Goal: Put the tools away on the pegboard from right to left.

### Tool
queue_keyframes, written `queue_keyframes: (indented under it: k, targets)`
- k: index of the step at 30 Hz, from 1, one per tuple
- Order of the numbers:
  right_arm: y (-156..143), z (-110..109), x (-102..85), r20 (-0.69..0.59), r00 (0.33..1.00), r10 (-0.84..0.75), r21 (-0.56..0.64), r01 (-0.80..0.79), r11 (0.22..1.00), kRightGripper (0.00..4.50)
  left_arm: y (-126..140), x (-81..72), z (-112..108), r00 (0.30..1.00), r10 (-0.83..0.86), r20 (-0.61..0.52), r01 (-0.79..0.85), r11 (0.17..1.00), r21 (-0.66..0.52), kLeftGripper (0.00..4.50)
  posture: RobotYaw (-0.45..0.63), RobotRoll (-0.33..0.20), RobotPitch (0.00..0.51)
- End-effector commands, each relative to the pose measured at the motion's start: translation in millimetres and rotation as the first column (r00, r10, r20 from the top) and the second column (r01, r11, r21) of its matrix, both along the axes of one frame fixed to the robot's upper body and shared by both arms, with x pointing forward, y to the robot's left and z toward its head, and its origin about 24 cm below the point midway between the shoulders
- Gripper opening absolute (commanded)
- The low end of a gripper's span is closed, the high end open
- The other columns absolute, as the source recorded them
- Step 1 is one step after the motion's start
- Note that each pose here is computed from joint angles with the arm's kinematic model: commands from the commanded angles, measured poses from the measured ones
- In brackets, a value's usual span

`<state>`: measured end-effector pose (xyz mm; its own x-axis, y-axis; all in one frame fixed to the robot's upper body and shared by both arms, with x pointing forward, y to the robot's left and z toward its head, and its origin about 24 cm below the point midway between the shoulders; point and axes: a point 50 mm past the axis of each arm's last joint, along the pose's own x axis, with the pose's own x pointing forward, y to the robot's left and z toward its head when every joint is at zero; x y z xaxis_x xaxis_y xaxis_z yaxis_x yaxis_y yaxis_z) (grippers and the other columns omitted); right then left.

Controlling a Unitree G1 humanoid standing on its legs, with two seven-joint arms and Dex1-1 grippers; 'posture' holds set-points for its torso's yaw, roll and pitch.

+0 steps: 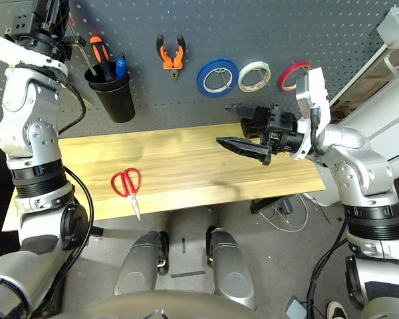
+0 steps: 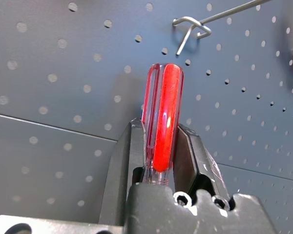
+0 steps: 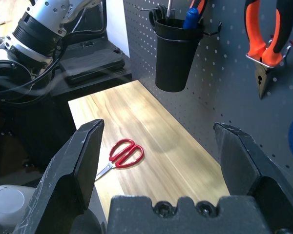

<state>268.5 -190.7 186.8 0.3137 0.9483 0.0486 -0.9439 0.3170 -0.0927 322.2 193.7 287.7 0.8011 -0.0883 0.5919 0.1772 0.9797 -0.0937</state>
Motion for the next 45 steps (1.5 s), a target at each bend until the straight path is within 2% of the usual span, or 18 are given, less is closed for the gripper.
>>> queue_keyframes:
  k: [1, 10, 18, 31, 38, 45]
  targets:
    - [-0.2, 3.1, -2.7, 0.009, 1.0, 0.0, 0.012, 0.0, 1.0, 4.5, -5.8, 1.8, -5.1, 1.0, -0.011, -0.002, 0.011, 1.0, 0.008, 0.9, -0.04, 0.0, 0.134]
    - [0.3, 3.5, -3.5, 0.011, 1.0, -0.009, 0.014, 0.009, 1.0, 4.5, -9.1, 8.5, -13.1, 1.0, -0.004, -0.013, 0.004, 1.0, -0.004, 0.9, -0.05, 0.0, 0.139]
    - [1.0, 3.4, -3.7, 0.011, 1.0, -0.013, 0.018, 0.013, 1.0, 4.5, -12.6, 14.7, -2.3, 0.999, -0.003, 0.034, 0.004, 1.0, -0.021, 0.9, -0.06, 0.0, 0.14]
    - [2.1, 3.4, -2.8, 0.012, 1.0, -0.011, 0.02, 0.011, 1.0, 4.5, -6.0, 16.7, 20.9, 0.993, 0.035, 0.117, -0.032, 0.999, -0.03, 0.9, -0.06, 0.0, 0.133]
    - [4.8, 2.9, -2.7, 0.014, 1.0, -0.005, 0.025, 0.004, 1.0, 4.5, -12.8, 22.1, 1.5, 0.997, 0.022, 0.078, -0.026, 0.998, 0.053, 0.9, -0.06, 0.0, 0.125]
    - [4.8, 3.3, -2.6, 0.017, 1.0, -0.008, 0.028, 0.008, 1.0, 4.5, -14.2, 22.1, -16.9, 0.999, 0.018, 0.047, -0.022, 0.996, 0.085, 0.9, -0.06, 0.0, 0.125]
